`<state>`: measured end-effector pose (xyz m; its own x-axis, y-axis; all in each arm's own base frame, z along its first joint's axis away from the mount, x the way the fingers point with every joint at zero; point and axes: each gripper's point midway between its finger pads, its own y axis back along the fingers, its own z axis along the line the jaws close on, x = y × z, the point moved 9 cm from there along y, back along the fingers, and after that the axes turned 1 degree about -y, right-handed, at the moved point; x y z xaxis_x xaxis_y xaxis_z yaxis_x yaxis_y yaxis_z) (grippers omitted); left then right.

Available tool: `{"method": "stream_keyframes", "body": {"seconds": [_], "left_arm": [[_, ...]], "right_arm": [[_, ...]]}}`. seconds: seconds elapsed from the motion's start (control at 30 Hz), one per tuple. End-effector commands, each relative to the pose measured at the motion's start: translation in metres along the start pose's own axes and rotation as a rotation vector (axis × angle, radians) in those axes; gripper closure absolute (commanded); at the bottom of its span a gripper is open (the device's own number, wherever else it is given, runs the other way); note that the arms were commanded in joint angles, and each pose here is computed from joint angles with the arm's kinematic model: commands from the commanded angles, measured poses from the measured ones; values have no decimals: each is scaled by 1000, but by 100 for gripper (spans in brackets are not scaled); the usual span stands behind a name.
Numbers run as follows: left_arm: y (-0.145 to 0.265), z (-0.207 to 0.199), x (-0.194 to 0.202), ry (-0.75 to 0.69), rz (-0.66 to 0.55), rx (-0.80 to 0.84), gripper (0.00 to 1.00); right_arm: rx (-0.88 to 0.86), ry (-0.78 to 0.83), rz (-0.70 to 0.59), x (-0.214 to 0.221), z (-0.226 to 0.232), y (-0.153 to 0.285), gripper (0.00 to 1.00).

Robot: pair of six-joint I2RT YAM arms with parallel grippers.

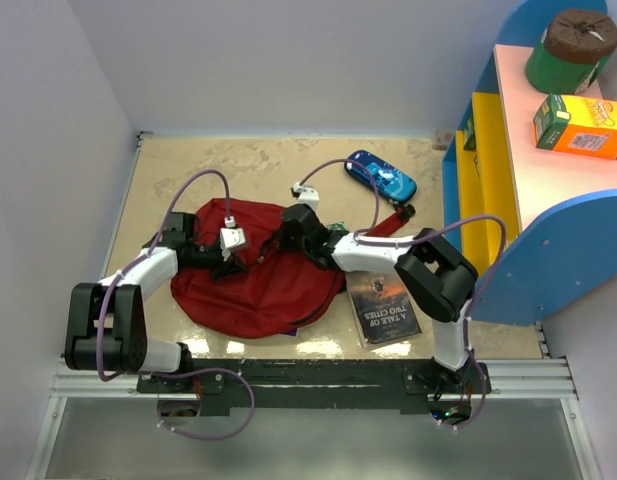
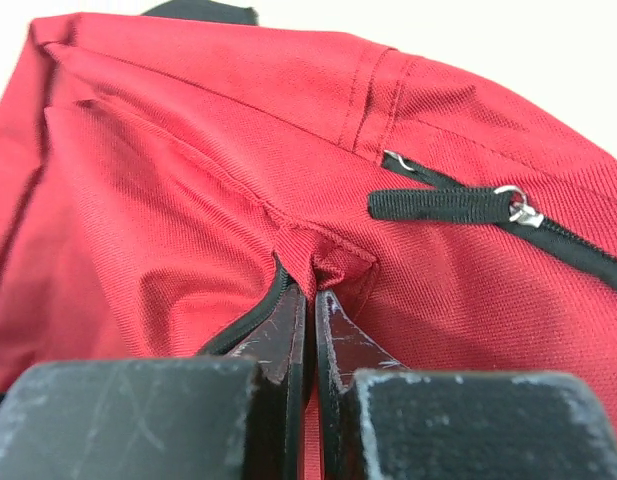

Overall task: Pack the student bag
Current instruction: Unzip the student bag at the center of the board.

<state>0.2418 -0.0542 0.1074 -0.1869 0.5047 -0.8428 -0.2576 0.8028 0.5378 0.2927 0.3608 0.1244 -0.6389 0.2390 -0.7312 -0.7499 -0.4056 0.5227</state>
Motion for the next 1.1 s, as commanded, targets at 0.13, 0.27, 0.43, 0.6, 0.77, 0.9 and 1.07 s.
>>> {"method": "stream_keyframes", "body": {"seconds": [0.13,0.27,0.43,0.6,0.77,0.9,1.07], "left_arm": [[3,-13,7,17,30,42,100],[5,-10,-1,10,5,23,100],[6,5,-21,17,-71,-17,100],[3,28,-40,53,-138,-61,100],[2,39,-47,65,-152,-79,100],[2,40,-47,63,-138,-71,100],[3,38,-46,54,-122,-53,100]], "right_arm": [[-134,-164,-95,-17,-21,18,85],[-136,-135,-54,-14,-13,15,53],[-163,-109,-117,-42,1,41,34],[-177,0,-177,-9,33,92,29],[-204,85,-89,69,52,118,28],[-146,139,-54,99,60,112,29],[-68,184,-87,108,69,105,30]]}}
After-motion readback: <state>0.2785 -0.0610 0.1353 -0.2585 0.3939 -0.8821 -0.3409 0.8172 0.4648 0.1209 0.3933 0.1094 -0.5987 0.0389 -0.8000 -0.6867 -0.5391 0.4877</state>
